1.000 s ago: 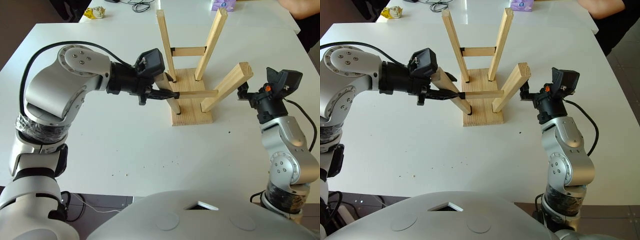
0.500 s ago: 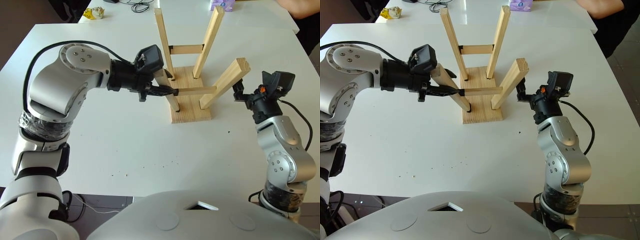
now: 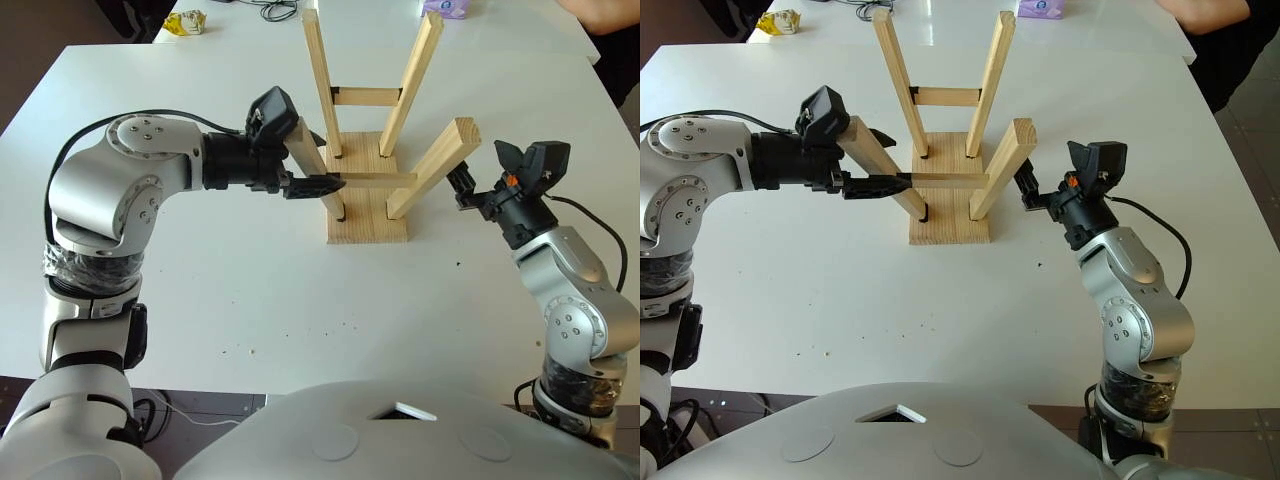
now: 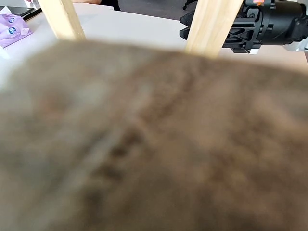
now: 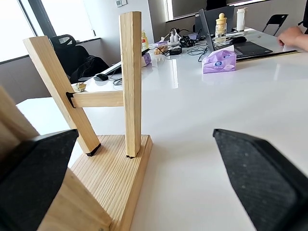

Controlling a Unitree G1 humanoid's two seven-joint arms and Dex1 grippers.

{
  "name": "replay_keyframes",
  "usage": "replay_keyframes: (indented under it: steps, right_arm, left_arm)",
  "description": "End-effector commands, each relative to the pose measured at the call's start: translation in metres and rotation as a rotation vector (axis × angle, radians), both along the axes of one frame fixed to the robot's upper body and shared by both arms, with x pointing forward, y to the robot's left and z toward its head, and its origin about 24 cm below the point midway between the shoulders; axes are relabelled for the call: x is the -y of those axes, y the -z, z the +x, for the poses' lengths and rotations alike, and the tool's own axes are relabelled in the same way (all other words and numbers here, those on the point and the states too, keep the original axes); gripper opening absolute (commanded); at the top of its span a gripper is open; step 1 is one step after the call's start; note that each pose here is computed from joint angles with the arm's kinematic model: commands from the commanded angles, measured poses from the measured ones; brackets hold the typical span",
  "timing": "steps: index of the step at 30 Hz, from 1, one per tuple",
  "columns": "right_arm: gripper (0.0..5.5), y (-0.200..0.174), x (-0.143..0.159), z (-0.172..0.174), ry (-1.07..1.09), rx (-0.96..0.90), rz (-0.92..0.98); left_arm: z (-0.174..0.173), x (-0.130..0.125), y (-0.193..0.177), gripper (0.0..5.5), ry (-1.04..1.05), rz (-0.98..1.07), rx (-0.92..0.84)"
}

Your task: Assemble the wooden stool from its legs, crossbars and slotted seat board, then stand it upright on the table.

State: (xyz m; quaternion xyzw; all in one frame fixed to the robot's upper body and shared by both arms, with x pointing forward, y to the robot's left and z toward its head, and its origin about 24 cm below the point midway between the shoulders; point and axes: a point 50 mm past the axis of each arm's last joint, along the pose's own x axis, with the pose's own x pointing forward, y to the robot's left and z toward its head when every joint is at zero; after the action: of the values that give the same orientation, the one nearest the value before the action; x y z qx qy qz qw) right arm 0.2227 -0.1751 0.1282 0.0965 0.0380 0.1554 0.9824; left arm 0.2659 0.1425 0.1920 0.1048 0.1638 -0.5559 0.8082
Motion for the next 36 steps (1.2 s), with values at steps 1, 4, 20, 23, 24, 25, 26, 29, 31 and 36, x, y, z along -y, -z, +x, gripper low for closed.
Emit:
replay_keyframes:
  steps: [1,4,20,23,24,25,26,29,31,36]
  right_arm:
    - [5.21,-0.019,-0.023,0.000,-0.233,0.098,0.092]
    - [5.21,-0.021,-0.016,0.003,-0.213,0.104,0.084]
    - [5.21,-0.010,-0.005,0.010,-0.218,0.054,-0.005]
    - [5.21,-0.013,0.001,0.015,-0.190,0.070,0.001]
    - [5.21,-0.014,0.001,0.016,-0.188,0.075,0.005]
    - [5.21,-0.014,0.001,0.016,-0.186,0.081,0.012]
    - [5.21,-0.015,0.000,0.016,-0.183,0.085,0.016]
    - [4.91,-0.015,0.000,0.018,-0.168,0.095,0.026]
    - [4.63,-0.016,0.001,0.019,-0.162,0.103,0.029]
    - [3.95,-0.019,0.001,0.023,-0.161,0.122,0.041]
  left_arm:
    - [-0.013,0.012,-0.003,4.16,0.076,-0.075,-0.017]
    - [-0.018,0.010,-0.006,4.16,0.038,-0.142,-0.027]
    - [-0.031,-0.006,0.034,4.16,-0.202,-0.070,0.021]
    - [-0.032,-0.009,0.026,4.16,-0.234,-0.134,0.047]
    - [-0.033,-0.009,0.022,4.16,-0.235,-0.160,0.059]
    - [-0.034,-0.008,0.017,4.16,-0.228,-0.191,0.071]
    - [-0.034,-0.007,0.013,4.16,-0.219,-0.215,0.078]
    - [-0.035,-0.004,0.008,4.18,-0.203,-0.234,0.090]
    - [-0.034,-0.004,0.007,4.18,-0.205,-0.246,0.093]
    - [-0.029,-0.007,0.006,4.18,-0.249,-0.247,0.110]
